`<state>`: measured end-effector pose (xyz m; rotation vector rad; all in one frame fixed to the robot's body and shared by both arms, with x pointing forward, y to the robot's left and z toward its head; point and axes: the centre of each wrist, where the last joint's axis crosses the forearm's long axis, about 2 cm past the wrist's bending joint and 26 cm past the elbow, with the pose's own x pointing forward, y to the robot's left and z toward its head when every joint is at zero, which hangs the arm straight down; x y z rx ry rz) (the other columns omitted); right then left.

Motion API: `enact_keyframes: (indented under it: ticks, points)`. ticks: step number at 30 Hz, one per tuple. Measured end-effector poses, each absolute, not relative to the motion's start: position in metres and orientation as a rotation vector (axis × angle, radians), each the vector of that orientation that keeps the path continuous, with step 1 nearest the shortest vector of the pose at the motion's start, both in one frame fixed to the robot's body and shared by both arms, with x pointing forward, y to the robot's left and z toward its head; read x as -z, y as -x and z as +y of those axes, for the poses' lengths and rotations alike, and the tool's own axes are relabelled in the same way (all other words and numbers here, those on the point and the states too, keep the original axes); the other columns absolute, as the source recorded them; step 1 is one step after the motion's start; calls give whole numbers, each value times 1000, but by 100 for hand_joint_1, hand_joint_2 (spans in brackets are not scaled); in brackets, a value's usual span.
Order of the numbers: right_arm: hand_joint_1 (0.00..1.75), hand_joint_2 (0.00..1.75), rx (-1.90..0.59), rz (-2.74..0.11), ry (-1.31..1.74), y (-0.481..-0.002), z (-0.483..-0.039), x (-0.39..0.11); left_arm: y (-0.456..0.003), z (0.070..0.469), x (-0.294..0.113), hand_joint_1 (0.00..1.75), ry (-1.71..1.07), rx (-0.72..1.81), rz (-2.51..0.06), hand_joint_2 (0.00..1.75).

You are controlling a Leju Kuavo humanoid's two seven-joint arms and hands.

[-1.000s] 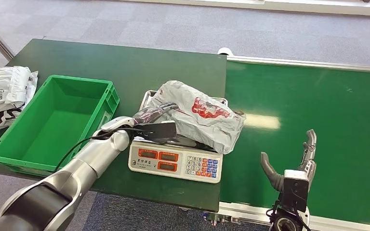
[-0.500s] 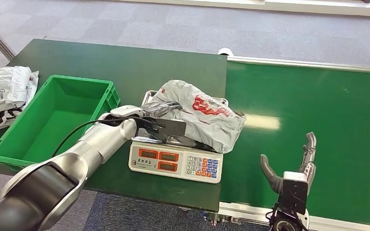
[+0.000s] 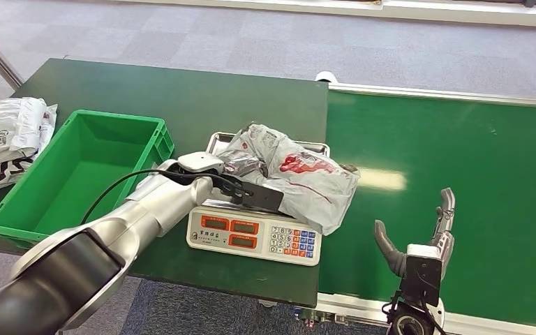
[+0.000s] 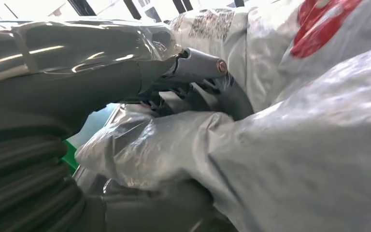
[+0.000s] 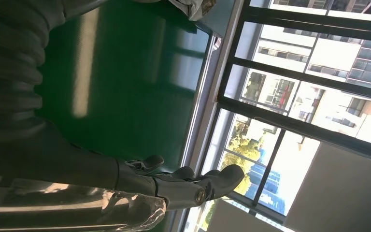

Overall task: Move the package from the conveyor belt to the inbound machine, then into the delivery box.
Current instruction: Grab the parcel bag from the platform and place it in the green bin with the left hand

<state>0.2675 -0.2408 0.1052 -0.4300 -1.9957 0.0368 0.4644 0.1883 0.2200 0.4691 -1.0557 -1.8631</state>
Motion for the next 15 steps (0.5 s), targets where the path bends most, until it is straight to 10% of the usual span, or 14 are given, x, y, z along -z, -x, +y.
enact_keyframes:
  ticks: [15]
  points:
    - [0,175,-29,-1991,430,-268,-242,-105,-463,188,-216,175,-480,1878,-1083,175]
